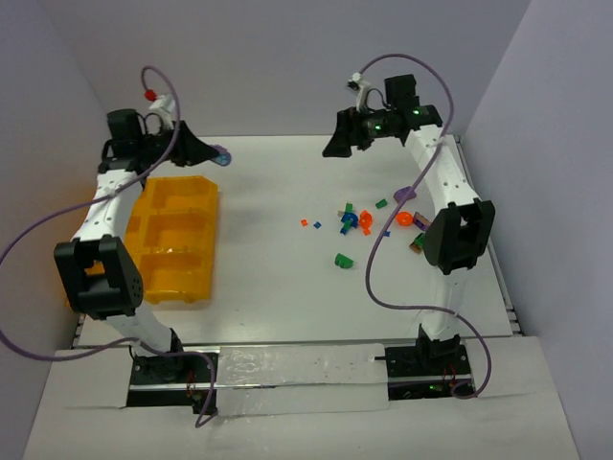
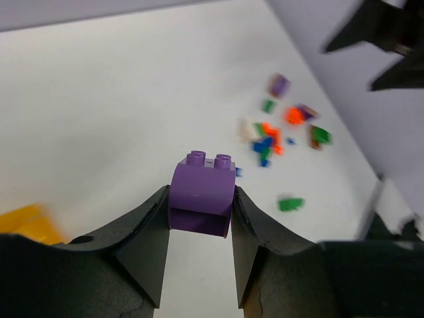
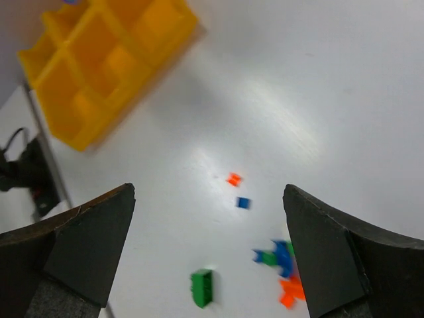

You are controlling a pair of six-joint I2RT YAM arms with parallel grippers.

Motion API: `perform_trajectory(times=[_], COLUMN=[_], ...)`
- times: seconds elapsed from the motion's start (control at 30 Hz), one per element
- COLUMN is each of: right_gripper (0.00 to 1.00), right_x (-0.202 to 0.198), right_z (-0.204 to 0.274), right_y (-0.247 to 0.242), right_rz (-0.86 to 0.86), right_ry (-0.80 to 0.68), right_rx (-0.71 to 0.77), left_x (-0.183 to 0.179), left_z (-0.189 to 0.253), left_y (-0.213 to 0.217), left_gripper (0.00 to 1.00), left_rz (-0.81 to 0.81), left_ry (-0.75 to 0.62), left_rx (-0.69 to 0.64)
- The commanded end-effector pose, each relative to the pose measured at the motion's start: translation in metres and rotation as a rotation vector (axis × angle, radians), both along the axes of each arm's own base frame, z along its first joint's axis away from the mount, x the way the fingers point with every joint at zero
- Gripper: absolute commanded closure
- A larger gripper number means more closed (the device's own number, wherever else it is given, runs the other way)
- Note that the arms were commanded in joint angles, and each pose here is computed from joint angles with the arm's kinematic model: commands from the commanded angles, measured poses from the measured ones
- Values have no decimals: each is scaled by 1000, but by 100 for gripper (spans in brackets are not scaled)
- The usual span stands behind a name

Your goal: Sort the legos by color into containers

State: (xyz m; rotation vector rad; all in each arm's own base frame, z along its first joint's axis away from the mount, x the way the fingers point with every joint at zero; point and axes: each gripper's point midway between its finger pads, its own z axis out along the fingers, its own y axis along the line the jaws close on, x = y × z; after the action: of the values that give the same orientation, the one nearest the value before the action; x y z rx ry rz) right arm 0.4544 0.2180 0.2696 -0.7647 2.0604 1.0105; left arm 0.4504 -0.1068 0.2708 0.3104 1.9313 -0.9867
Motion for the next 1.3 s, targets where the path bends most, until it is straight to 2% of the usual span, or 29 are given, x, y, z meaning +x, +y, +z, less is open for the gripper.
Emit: perform_trajectory(times=[0.0, 0.23, 0.37, 0.53, 0.8, 0.93, 1.07, 1.17, 1.27], right_gripper=[0, 1, 3, 4, 4, 5, 4, 5, 5], right_x=[13, 31, 45, 50, 39, 40, 44, 43, 40], right_z=[-18, -41, -44, -47, -64, -68, -76, -79, -83], right_y=[-52, -87, -105, -123, -130, -139, -157, -171, -180], right_rz=[-147, -332, -450, -564, -589, -619, -745, -851, -927], right_ry=[-57, -44, -59, -59, -25, -26, 1, 19, 41], right_rx=[-183, -306, -368, -417, -445, -483, -524, -548, -556], left_x=[-3, -16, -13, -1, 8, 13, 16, 15, 14], left_z=[-10, -37, -44, -57, -83, -98, -111, -119, -126], left_y=[106, 225, 257, 277, 296, 297, 298, 300, 300], left_gripper=[100, 100, 100, 100, 100, 92, 83, 80, 70], left_rz=[389, 755, 878, 938, 969, 967, 960, 962, 955], left_ry=[91, 212, 245, 268, 327, 350, 361, 373, 382], left_rx=[278, 491, 531, 578, 646, 643, 653, 667, 671])
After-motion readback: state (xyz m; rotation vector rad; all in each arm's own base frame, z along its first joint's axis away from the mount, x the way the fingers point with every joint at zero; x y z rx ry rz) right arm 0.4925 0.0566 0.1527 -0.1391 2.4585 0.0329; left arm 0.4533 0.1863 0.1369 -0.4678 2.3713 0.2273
